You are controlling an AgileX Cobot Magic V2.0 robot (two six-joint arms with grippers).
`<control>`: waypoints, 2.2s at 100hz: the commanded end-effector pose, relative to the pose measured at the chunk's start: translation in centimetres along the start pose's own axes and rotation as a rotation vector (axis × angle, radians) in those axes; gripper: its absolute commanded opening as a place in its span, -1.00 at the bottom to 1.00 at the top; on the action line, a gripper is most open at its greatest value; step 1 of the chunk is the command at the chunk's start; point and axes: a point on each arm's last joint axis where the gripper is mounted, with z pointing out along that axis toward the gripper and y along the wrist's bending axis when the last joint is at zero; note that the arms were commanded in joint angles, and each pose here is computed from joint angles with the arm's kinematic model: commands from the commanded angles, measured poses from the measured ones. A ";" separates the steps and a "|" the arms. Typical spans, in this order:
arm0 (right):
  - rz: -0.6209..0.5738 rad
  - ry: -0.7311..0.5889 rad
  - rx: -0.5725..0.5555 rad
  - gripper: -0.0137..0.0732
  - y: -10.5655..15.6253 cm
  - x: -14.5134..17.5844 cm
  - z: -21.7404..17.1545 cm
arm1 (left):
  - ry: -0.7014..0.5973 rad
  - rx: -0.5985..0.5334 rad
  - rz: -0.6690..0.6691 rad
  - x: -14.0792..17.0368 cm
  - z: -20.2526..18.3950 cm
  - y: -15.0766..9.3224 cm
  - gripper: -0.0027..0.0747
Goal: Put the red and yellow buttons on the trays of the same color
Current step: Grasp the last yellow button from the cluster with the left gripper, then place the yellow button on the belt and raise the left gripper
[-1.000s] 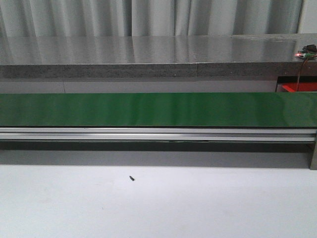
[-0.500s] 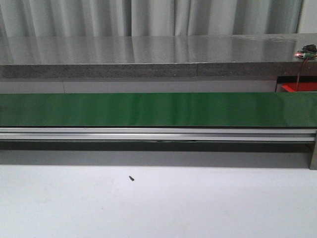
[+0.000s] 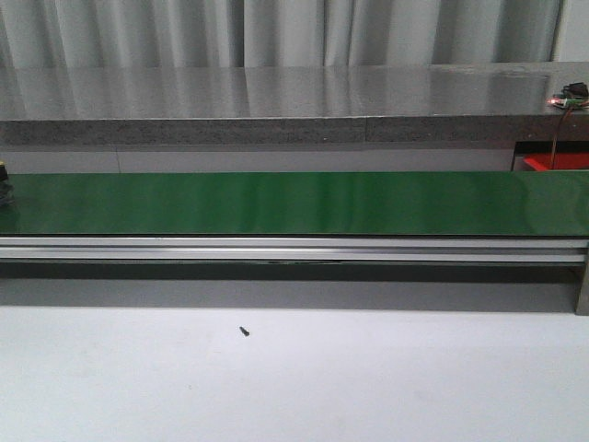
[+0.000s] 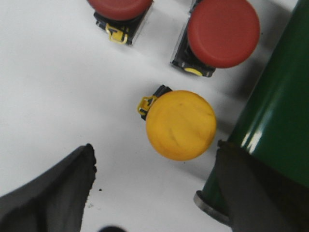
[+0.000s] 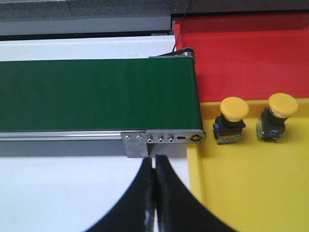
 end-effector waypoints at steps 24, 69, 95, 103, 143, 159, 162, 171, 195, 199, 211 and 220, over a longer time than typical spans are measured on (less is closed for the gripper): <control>-0.020 -0.101 -0.004 -0.84 0.1 -1.4 -0.4 | -0.142 0.018 0.011 -1.3 -2.3 -0.6 0.35; -0.020 -0.101 -0.004 -0.84 0.1 -1.4 -0.4 | -0.169 0.011 0.084 -1.6 -2.3 -0.6 0.35; -0.020 -0.101 -0.004 -0.84 0.1 -1.4 -0.4 | -0.121 0.026 0.114 -1.4 -0.8 -0.7 0.35; -0.020 -0.101 -0.004 -0.84 0.1 -1.4 -0.4 | -0.107 0.032 0.115 -1.4 -0.1 -0.9 0.35; -0.020 -0.101 -0.004 -0.84 0.1 -1.4 -0.4 | -0.141 0.030 0.111 -1.8 0.5 -1.0 0.23; -0.020 -0.101 -0.004 -0.84 0.1 -1.4 -0.4 | -0.141 0.030 0.111 -1.8 0.5 -1.0 -0.11; -0.020 -0.101 -0.004 -0.84 0.1 -1.4 -0.4 | -0.141 0.030 0.111 -1.8 0.5 -1.0 -0.16; -0.020 -0.101 -0.004 -0.84 0.1 -1.4 -0.4 | -0.141 0.030 0.111 -1.8 0.5 -1.0 -0.28; -0.020 -0.101 -0.004 -0.84 0.1 -1.4 -0.4 | -0.144 0.027 0.116 -1.8 0.2 -1.0 -0.35; -0.020 -0.101 -0.004 -0.84 0.1 -1.4 -0.4 | -0.154 0.025 0.119 -1.8 -0.3 -1.1 -0.35; -0.020 -0.101 -0.004 -0.84 0.1 -1.4 -0.4 | -0.212 0.023 0.125 -1.9 -2.7 -1.3 -0.36; -0.020 -0.101 -0.004 -0.84 0.1 -1.4 -0.4 | -0.281 0.017 0.131 -1.9 -5.0 -1.5 -0.36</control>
